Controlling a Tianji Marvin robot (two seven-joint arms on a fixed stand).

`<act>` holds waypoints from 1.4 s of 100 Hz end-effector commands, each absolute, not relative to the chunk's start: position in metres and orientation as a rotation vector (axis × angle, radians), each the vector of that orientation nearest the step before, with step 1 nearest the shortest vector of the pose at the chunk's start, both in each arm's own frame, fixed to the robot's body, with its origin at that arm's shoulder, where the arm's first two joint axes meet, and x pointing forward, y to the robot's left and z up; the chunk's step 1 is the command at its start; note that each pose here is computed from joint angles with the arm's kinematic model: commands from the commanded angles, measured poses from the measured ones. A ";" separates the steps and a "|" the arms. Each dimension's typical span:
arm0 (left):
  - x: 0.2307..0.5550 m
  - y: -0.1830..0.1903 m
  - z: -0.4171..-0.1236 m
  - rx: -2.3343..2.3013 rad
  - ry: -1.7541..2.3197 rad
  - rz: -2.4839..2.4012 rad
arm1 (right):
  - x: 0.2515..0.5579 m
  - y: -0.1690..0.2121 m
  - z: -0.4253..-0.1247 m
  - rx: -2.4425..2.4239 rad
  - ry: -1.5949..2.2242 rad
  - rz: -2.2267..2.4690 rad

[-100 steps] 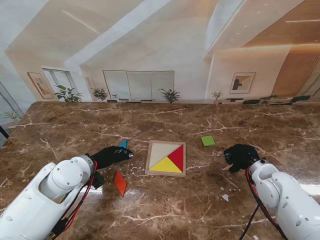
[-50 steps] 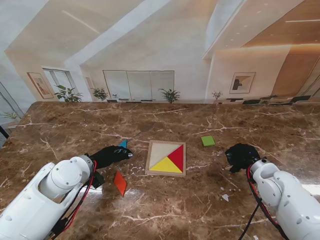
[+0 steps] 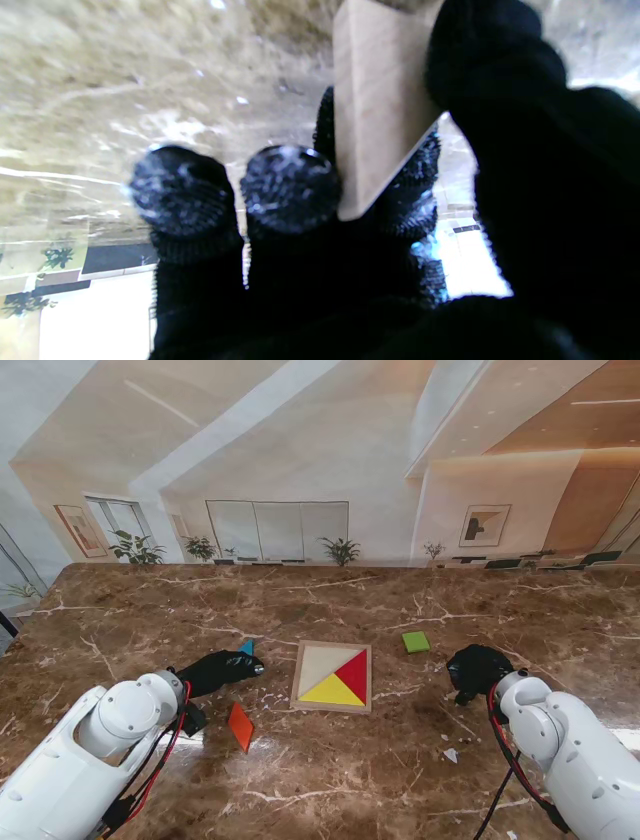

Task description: Assemble the tangram pieces into a square

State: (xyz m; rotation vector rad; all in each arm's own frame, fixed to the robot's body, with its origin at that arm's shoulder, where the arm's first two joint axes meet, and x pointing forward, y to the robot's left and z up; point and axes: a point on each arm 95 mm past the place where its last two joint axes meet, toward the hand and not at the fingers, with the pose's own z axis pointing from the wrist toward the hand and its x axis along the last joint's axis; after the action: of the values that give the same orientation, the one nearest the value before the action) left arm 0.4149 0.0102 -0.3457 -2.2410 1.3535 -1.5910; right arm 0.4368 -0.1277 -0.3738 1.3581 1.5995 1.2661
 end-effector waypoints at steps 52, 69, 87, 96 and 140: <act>0.417 0.012 -0.348 -2.230 1.350 -1.640 | 0.489 -0.066 -0.310 1.418 1.542 1.415; 0.418 0.011 -0.344 -2.202 1.344 -1.674 | 0.501 -0.041 -0.300 1.441 1.541 1.468; 0.418 0.012 -0.340 -2.180 1.337 -1.698 | 0.514 -0.013 -0.291 1.477 1.536 1.532; 0.419 0.012 -0.339 -2.171 1.330 -1.710 | 0.521 0.001 -0.286 1.486 1.540 1.564; 0.418 0.016 -0.336 -2.153 1.293 -1.750 | 0.538 0.056 -0.281 1.542 1.543 1.647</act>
State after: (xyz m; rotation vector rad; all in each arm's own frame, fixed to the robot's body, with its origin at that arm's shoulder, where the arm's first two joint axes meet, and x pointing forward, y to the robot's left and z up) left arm 0.4202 0.0154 -0.3335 -2.1502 1.2957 -1.7494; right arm 0.5370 0.0448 -0.2792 1.5274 1.5291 1.6378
